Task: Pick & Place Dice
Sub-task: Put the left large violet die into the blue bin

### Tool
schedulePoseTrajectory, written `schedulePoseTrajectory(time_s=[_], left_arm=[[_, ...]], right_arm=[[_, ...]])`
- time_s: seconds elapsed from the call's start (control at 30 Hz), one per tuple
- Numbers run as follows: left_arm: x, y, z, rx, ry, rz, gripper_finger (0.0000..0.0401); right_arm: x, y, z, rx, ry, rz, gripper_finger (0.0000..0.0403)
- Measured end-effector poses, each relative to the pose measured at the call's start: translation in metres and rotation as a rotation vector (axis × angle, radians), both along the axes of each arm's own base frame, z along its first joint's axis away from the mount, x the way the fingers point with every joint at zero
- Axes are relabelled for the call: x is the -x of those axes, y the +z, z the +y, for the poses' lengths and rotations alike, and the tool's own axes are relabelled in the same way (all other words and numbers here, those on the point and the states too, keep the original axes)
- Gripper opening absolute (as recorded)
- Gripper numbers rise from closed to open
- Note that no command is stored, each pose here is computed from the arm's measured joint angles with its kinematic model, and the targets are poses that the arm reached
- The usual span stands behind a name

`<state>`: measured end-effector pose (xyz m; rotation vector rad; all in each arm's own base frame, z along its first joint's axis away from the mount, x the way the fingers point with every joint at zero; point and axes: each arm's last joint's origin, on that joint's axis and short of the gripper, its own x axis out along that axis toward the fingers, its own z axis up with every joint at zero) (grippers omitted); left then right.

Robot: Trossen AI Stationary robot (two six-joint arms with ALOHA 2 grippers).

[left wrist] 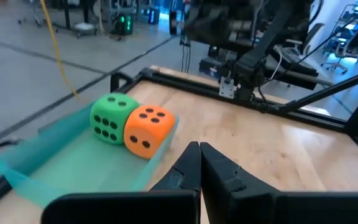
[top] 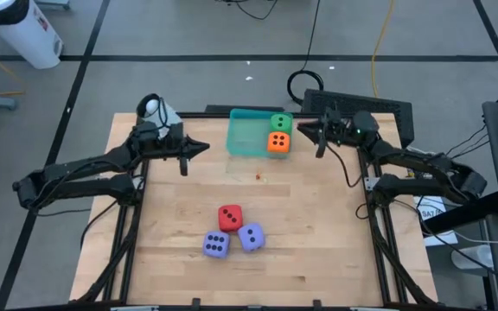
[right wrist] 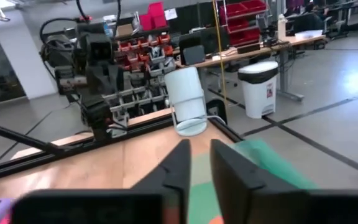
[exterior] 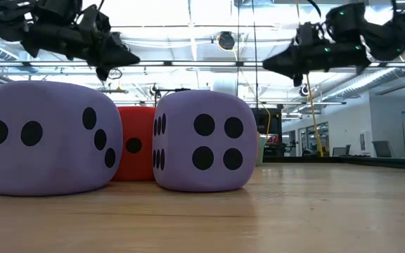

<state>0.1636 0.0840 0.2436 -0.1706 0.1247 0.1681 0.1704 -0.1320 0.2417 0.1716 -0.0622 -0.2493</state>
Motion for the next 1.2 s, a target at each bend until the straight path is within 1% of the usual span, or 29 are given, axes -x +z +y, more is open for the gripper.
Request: schedulePoseTrajectory(time_s=[0.1, 0.13, 0.2, 0.27, 0.37, 0.43, 0.53, 0.63, 0.7, 0.77, 0.8, 0.83, 0.93, 1.03, 1.1, 1.2], left_arm=[[0.004, 0.003, -0.003, -0.003, 0.003, -0.003, 0.0002], [0.006, 0.003, -0.003, -0.003, 0.003, -0.002, 0.0003], [0.006, 0.004, -0.004, -0.008, 0.01, -0.011, 0.0004], [0.007, 0.004, -0.003, -0.011, 0.043, -0.008, 0.0004], [0.007, 0.004, -0.001, -0.014, 0.084, -0.002, 0.0004], [0.007, 0.004, -0.001, -0.022, 0.085, 0.001, 0.0004], [0.007, 0.003, -0.002, -0.027, 0.071, 0.006, 0.0005], [0.005, 0.003, -0.005, -0.033, 0.039, 0.007, 0.0005], [0.004, 0.003, -0.008, -0.064, 0.017, 0.011, 0.0005], [0.002, 0.004, -0.011, -0.119, 0.017, 0.009, 0.0003], [0.001, 0.006, -0.013, -0.127, 0.027, 0.001, 0.0003], [0.0, 0.007, -0.014, -0.113, 0.038, -0.011, 0.0003], [-0.002, 0.01, -0.017, -0.023, 0.076, -0.04, 0.0006], [-0.003, 0.016, -0.019, 0.042, 0.085, -0.025, 0.0003], [-0.004, 0.023, -0.021, 0.084, 0.107, 0.022, 0.0002], [-0.01, 0.034, -0.031, 0.091, 0.126, 0.134, 0.0002]], right_arm=[[0.003, -0.012, 0.007, -0.001, 0.003, -0.001, 0.0012], [0.003, -0.016, 0.009, -0.007, 0.007, 0.007, 0.0006], [0.004, -0.022, 0.011, -0.02, 0.01, 0.022, 0.0007], [0.005, -0.028, 0.014, -0.032, 0.006, 0.037, 0.0013], [0.006, -0.038, 0.018, -0.057, -0.034, 0.058, 0.0013], [0.007, -0.042, 0.021, -0.05, -0.033, 0.066, 0.0007], [0.008, -0.047, 0.026, 0.004, -0.014, 0.05, 0.0001], [0.012, -0.05, 0.031, 0.046, -0.004, 0.014, 0.0004], [0.015, -0.055, 0.034, 0.043, -0.003, -0.003, 0.0003], [0.02, -0.063, 0.037, 0.02, -0.002, -0.006, 0.0001], [0.022, -0.066, 0.039, 0.02, -0.002, -0.008, 0.0001], [0.024, -0.068, 0.04, 0.022, -0.003, -0.015, 0.0001], [0.028, -0.07, 0.043, 0.017, 0.002, -0.045, 0.0001], [0.029, -0.069, 0.043, 0.017, 0.001, -0.065, 0.0001], [0.03, -0.067, 0.041, 0.034, -0.013, -0.083, 0.0001], [0.033, -0.067, 0.038, 0.058, -0.041, -0.071, 0.0001]])
